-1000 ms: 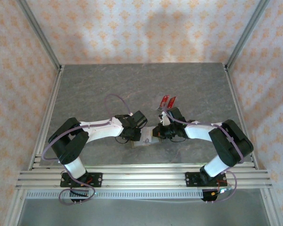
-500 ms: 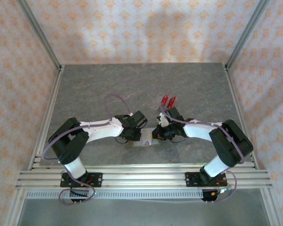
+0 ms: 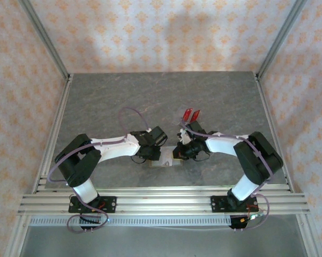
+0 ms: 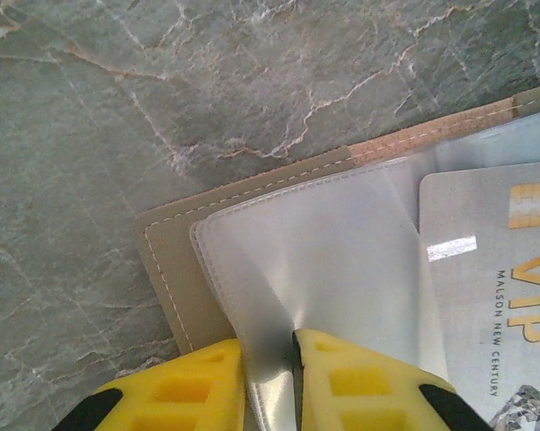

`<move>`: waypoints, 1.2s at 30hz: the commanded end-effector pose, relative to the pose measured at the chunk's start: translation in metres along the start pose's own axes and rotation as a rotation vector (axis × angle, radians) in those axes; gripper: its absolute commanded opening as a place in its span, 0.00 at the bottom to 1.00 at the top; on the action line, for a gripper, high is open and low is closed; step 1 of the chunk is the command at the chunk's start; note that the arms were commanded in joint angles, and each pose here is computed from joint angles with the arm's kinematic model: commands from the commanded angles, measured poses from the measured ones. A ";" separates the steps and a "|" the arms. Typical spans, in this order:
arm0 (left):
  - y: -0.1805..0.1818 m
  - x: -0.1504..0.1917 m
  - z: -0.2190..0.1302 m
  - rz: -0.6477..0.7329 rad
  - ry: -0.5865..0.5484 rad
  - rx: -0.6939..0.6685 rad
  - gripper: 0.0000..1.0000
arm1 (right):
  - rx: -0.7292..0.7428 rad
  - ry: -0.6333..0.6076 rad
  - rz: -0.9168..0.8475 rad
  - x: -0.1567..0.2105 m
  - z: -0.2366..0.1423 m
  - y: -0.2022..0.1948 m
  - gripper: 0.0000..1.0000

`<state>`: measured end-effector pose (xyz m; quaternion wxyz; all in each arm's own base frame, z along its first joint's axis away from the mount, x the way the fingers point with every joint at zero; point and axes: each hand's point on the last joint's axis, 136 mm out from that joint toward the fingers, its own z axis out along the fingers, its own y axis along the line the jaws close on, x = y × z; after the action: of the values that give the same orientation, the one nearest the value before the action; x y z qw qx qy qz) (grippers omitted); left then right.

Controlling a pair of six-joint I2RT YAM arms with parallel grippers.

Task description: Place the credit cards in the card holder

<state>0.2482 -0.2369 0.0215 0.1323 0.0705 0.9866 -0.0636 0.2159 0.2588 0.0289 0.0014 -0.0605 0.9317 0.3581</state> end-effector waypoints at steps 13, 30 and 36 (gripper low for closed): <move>0.014 0.020 0.017 0.028 0.066 -0.036 0.20 | 0.061 0.077 -0.033 -0.005 0.007 0.004 0.00; 0.008 0.019 0.014 0.002 0.045 0.002 0.21 | -0.076 -0.044 -0.001 -0.023 0.023 0.041 0.00; 0.007 0.019 0.011 -0.016 0.043 0.020 0.23 | -0.104 -0.108 0.025 -0.030 0.019 0.046 0.00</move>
<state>0.2503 -0.2366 0.0214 0.1443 0.0670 0.9843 -0.0769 0.2251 0.2917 0.0265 -0.0024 -0.0274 0.9274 0.3729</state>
